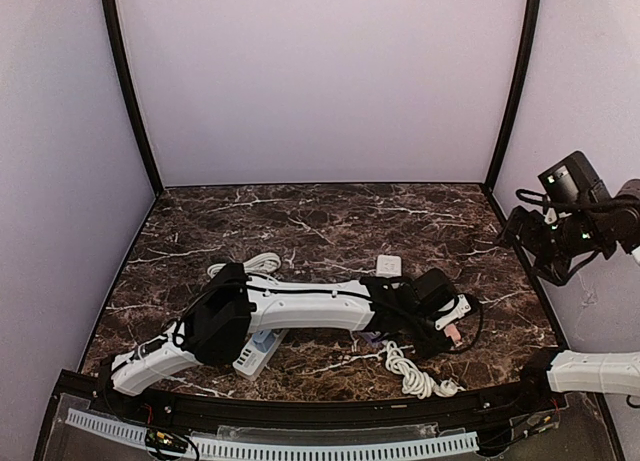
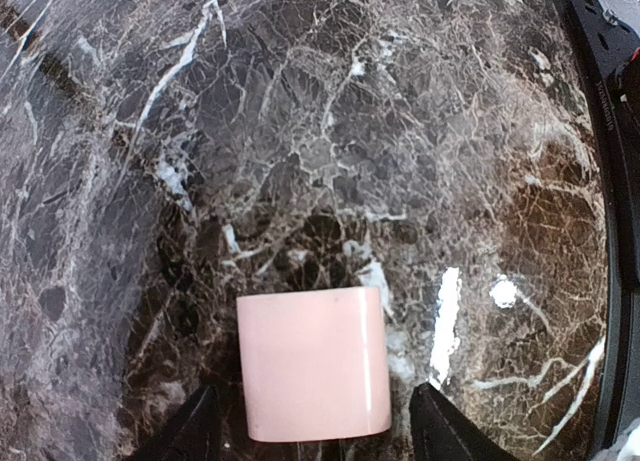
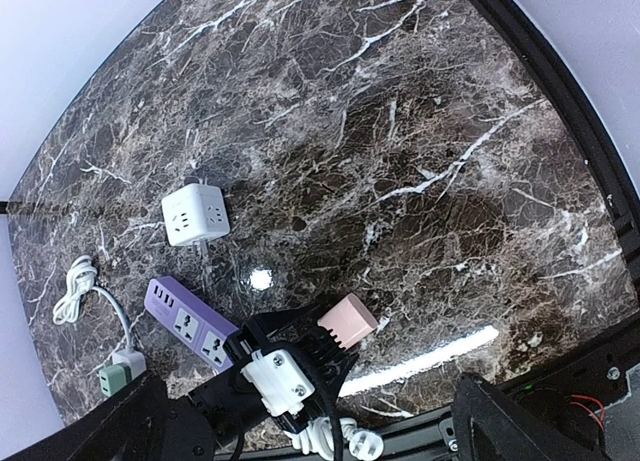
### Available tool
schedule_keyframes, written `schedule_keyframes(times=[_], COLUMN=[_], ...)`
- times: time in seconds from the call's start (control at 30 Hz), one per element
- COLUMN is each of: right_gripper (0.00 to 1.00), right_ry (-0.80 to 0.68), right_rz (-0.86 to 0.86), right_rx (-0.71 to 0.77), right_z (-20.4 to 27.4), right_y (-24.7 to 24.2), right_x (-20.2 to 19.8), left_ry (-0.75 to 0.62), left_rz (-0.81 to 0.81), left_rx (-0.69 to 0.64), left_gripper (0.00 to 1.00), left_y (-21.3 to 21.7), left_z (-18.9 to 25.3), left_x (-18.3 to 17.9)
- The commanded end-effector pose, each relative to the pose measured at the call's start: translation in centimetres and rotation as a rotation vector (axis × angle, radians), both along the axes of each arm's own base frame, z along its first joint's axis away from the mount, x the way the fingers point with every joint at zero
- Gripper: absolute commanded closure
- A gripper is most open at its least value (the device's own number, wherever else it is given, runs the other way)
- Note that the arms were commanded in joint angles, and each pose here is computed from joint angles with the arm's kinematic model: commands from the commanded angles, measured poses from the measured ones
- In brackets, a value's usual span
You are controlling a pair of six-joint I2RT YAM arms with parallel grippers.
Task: Insert the plug
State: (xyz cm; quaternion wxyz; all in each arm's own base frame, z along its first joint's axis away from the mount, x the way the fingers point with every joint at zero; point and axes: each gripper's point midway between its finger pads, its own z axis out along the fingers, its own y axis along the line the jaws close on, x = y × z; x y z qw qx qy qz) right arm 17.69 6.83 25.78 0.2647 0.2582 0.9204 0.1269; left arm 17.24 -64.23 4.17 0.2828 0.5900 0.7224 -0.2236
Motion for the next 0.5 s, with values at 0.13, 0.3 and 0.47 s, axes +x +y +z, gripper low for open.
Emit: schedule_keyframes(times=[0.13,0.3,0.47], right_gripper=[0.02,0.02,0.02], right_ry=[0.011,0.013,0.019], right_rz=[0.006,0.007,0.011], right_rx=[0.005,0.006,0.005], right_z=[-0.5,-0.61,-0.79], right_y=[0.0,-0.01,-0.01], right_x=[-0.29,-0.37,-0.52], left_ry=[-0.012,-0.008,-0.014], left_rz=[-0.035,-0.035,-0.03], left_rx=[-0.008,-0.013,-0.014], left_gripper=[0.38,0.42,0.45], left_y=[-0.49,-0.64,-0.75], left_z=[0.06,-0.18,-0.45], left_x=[-0.35,-0.36,-0.22])
